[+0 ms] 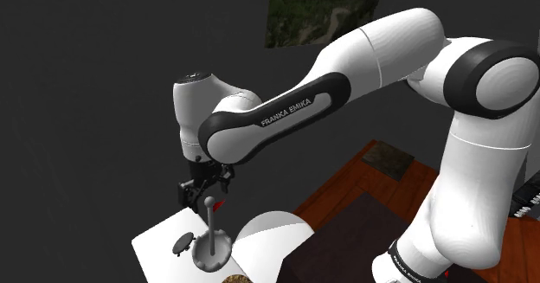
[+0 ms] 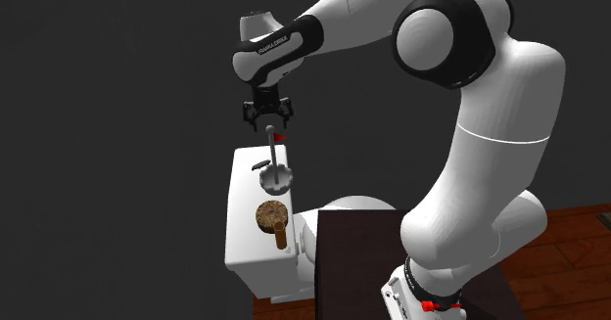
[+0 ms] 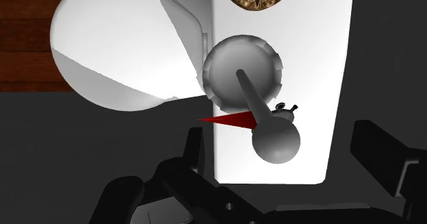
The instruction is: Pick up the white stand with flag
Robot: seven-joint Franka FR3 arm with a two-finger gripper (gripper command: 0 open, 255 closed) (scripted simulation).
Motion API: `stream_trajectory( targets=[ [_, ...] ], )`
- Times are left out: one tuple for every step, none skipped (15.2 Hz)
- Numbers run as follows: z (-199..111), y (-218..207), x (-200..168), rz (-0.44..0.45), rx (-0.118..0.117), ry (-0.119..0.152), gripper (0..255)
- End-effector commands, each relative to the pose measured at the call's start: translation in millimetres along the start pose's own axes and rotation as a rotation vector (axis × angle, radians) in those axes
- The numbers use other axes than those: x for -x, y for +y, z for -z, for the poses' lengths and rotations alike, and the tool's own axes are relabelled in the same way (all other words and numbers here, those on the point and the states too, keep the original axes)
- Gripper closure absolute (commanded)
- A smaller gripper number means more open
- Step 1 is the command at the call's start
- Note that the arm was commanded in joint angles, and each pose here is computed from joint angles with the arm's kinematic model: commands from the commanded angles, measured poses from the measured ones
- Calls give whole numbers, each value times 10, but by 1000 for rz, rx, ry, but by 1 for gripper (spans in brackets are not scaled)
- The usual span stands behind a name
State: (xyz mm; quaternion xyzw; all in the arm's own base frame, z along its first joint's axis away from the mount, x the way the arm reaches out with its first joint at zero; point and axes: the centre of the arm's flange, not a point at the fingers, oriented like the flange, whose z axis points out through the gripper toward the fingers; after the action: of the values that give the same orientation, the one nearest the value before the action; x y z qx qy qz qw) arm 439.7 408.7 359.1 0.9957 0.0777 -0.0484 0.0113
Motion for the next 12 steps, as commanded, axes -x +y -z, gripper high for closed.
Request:
stream_trajectory(
  targets=[
    [-71, -11, -5, 0, 0, 0, 0],
    [-71, -11, -5, 0, 0, 0, 0],
    [-69, -10, -4, 0, 0, 0, 255],
    [-69, -11, -7, 0, 0, 0, 255],
    [-68, -10, -6, 0, 0, 0, 255],
    [-69, -11, -6, 0, 0, 0, 255],
    [-69, -11, -7, 0, 0, 0, 255],
    [-68, -11, -6, 0, 0, 0, 255],
    [-69, -10, -7, 0, 0, 0, 255],
    [-70, -9, -8, 0, 0, 0, 255],
    [-71, -9, -7, 0, 0, 0, 255],
    [-71, -11, -5, 0, 0, 0, 255]
  ],
)
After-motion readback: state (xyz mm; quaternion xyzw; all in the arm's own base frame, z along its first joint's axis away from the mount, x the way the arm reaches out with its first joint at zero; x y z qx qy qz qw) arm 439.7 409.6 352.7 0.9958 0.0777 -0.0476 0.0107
